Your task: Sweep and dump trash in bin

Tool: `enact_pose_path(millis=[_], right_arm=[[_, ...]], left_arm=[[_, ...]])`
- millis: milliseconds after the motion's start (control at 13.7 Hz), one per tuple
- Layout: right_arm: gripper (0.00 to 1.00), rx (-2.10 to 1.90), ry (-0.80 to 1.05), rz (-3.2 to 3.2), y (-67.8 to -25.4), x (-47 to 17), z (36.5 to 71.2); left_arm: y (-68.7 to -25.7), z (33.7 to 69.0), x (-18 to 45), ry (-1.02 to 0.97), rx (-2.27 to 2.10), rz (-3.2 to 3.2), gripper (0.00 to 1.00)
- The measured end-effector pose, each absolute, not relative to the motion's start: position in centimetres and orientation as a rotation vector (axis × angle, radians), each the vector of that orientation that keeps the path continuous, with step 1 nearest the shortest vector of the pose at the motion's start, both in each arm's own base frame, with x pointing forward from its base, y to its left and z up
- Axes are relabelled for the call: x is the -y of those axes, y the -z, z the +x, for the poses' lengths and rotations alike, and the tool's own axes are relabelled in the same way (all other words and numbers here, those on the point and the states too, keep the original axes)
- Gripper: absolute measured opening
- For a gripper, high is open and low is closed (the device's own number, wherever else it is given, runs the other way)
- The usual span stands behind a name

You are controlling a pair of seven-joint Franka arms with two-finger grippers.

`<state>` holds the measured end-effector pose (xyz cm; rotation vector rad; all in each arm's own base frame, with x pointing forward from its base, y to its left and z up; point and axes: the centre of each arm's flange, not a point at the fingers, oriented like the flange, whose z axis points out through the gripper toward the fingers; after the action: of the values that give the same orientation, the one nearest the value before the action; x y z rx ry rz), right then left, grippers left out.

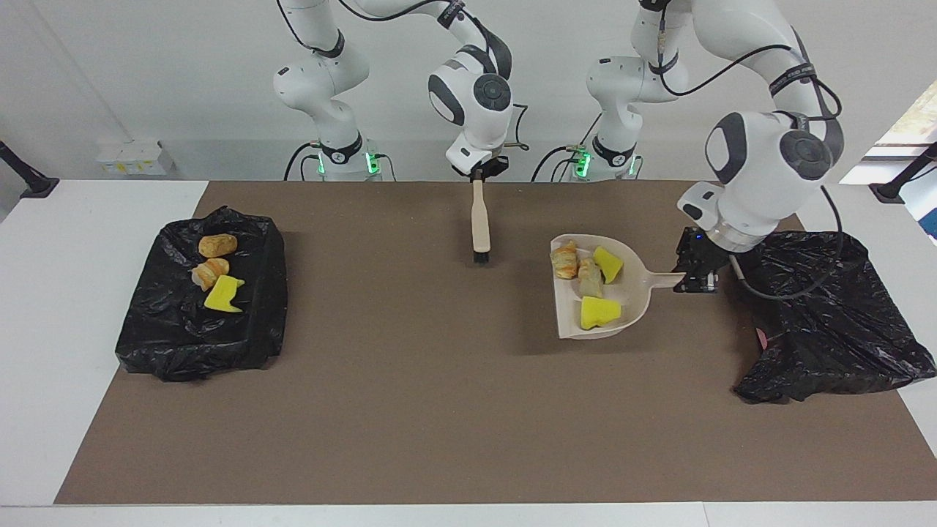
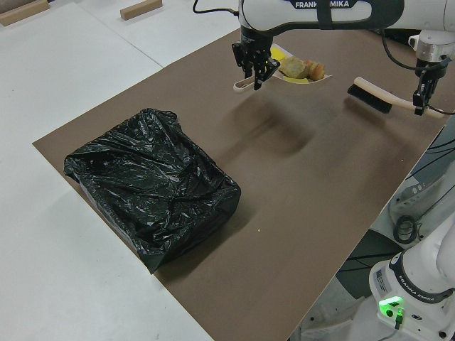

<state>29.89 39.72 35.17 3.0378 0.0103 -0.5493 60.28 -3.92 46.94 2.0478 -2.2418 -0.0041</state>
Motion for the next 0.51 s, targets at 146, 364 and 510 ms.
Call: enact_pose_path(millis=[146,364,510], right_arm=[[0.26,-0.003,0.570,3.020,-34.2,-39.4,29.8],[0.27,-0.003,0.579,3.011,-33.8,-39.2,29.7],[0.42,-0.016,0.580,3.013,-33.8,-39.1,29.8]], left_arm=[[-48.9,60.5,-1.0,0.003,2.222,2.055,0.31],[-49.8,59.7,-9.9,-0.016,2.225,2.044,0.31],[-49.7,58.5,-15.7,-0.026,2.244,2.029,0.31]])
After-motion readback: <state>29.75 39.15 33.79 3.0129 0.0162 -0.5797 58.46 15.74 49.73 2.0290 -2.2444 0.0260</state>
